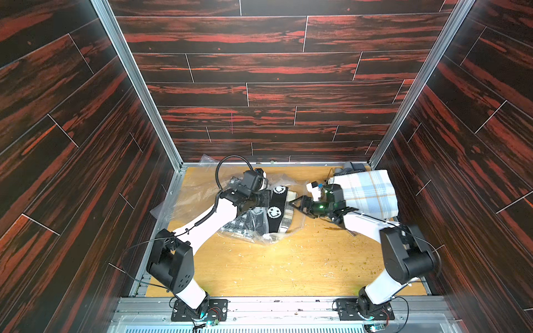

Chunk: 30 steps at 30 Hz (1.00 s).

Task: Take the scarf out of the vacuum bag
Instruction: Take out the scarf from the vacuum bag.

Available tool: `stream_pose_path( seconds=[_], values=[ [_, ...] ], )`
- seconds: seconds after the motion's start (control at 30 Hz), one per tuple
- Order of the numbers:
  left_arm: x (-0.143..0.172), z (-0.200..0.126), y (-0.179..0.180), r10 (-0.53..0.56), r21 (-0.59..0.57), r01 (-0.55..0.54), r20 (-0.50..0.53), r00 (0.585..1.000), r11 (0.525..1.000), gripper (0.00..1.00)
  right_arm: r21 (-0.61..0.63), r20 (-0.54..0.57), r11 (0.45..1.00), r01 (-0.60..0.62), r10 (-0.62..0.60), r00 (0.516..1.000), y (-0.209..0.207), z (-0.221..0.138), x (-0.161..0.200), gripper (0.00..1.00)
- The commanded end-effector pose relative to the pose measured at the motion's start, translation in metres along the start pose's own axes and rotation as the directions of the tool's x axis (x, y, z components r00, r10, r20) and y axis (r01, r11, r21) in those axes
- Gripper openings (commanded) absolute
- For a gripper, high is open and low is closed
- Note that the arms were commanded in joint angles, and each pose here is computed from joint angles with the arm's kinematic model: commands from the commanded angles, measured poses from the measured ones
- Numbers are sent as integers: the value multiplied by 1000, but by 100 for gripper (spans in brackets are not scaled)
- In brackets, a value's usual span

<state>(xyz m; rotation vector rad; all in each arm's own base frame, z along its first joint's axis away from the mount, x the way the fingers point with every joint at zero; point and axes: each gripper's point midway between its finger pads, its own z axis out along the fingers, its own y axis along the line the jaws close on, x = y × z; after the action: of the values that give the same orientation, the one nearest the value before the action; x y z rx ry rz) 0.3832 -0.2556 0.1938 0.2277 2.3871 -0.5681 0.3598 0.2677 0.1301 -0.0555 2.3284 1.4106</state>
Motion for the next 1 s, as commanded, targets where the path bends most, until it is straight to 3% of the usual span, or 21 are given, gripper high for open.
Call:
stream_pose_path(
  seconds=[0.0, 0.73, 0.97],
  values=[
    [-1, -18, -5, 25, -31, -25, 24, 999, 999, 0, -89, -9, 996, -2, 1, 1000, 10, 12, 6, 87],
    [28, -16, -8, 3, -62, -3, -11, 1000, 998, 0, -73, -85, 992, -100, 93, 992, -21, 72, 42, 83],
    [29, -16, -8, 8, -64, -9, -12, 1000, 998, 0, -110, -102, 990, -92, 80, 992, 3, 78, 41, 81]
  ],
)
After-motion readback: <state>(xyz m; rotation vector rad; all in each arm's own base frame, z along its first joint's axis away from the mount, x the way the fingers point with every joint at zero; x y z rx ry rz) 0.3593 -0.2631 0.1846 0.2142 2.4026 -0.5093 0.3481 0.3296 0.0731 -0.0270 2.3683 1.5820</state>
